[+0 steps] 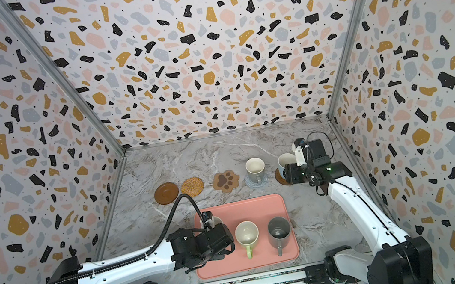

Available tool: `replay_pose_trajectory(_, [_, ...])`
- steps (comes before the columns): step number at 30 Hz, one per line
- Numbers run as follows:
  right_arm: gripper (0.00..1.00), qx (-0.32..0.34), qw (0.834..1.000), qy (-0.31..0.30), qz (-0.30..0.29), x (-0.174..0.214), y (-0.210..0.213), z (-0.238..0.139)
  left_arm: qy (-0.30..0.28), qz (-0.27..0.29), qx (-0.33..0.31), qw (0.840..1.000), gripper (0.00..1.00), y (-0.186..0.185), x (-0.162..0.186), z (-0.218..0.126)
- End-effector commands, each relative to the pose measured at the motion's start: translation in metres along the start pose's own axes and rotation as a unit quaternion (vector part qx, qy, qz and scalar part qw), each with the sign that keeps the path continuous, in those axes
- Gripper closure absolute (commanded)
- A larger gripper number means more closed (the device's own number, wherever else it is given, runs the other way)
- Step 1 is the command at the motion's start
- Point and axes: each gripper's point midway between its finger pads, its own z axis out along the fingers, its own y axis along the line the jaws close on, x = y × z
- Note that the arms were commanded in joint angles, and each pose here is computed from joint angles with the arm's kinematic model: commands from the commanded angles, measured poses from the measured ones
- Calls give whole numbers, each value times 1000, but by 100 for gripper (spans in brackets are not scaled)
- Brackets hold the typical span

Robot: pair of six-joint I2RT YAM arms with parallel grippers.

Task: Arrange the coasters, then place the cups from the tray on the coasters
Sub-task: 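Close the left gripper inside the white pink-handled mug and lift it, then carry the held white mug over the cork paw coaster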

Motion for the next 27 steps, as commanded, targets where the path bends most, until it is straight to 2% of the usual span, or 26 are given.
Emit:
replay_pose_trajectory(1, [33, -1, 1000, -7, -2, 0, 1, -9, -49, 1, 14, 999, 86, -15, -35, -9])
replay_pose_trajectory(19, [33, 8, 1000, -9, -5, 2, -3, -18, -73, 39, -3, 997, 86, -27, -147, 12])
replay_pose_trajectory(27, [32, 10, 1000, -10, -4, 3, -4, -22, -78, 32, 6, 996, 86, -36, -199, 29])
